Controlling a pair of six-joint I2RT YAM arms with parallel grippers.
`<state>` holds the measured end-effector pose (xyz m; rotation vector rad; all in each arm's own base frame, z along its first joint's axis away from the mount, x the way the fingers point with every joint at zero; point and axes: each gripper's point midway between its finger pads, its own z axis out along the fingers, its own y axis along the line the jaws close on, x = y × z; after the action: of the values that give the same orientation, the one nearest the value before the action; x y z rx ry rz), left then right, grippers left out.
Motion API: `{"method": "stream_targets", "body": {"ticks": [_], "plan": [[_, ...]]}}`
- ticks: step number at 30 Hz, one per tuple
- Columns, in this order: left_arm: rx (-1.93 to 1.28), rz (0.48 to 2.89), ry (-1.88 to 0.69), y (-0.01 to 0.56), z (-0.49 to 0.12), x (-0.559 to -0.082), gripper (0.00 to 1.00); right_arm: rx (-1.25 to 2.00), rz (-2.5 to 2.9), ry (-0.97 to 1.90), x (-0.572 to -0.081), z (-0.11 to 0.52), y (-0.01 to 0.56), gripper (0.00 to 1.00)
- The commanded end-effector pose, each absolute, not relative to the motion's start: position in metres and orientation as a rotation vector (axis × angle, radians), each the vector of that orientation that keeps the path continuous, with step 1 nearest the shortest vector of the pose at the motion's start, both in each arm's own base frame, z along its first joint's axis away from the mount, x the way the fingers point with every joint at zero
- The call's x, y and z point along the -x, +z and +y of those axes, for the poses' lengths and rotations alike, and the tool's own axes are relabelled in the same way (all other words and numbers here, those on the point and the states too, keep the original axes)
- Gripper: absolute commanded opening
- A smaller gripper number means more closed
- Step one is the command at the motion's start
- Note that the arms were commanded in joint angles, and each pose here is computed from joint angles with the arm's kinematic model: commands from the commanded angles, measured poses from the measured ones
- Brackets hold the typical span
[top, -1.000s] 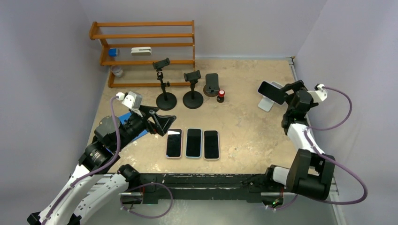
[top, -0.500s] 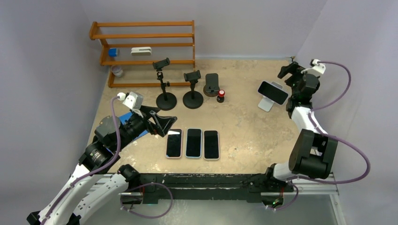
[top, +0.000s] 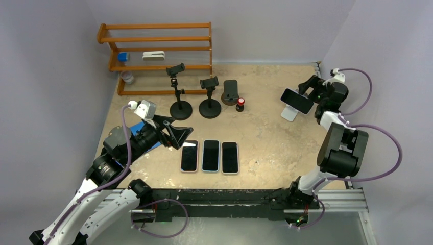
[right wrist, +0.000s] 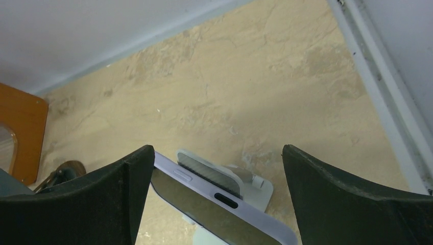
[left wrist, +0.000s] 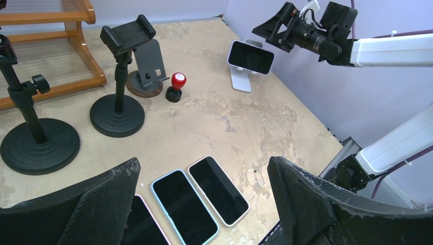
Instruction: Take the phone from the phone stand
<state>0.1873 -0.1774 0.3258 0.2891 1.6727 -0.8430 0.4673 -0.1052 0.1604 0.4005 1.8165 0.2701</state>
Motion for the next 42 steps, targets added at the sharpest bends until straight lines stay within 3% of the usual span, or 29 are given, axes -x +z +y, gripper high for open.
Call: {"method": "stream_targets", "body": {"ticks": [1, 28, 42], "plan": [[-0.312, 1.602, -0.856, 0.342, -0.180, -0.187, 0.94, -0.307, 1.779, 0.308, -0.480, -0.099, 0.182, 0.96], [-0.316, 1.590, -0.863, 0.345, -0.180, -0.185, 0.93, -0.234, 1.848, 0.356, -0.479, -0.076, 0.164, 0.88], [-0.317, 1.579, -0.870, 0.347, -0.179, -0.183, 0.93, -0.233, 1.868, 0.333, -0.470, -0.072, 0.160, 0.69]]}}
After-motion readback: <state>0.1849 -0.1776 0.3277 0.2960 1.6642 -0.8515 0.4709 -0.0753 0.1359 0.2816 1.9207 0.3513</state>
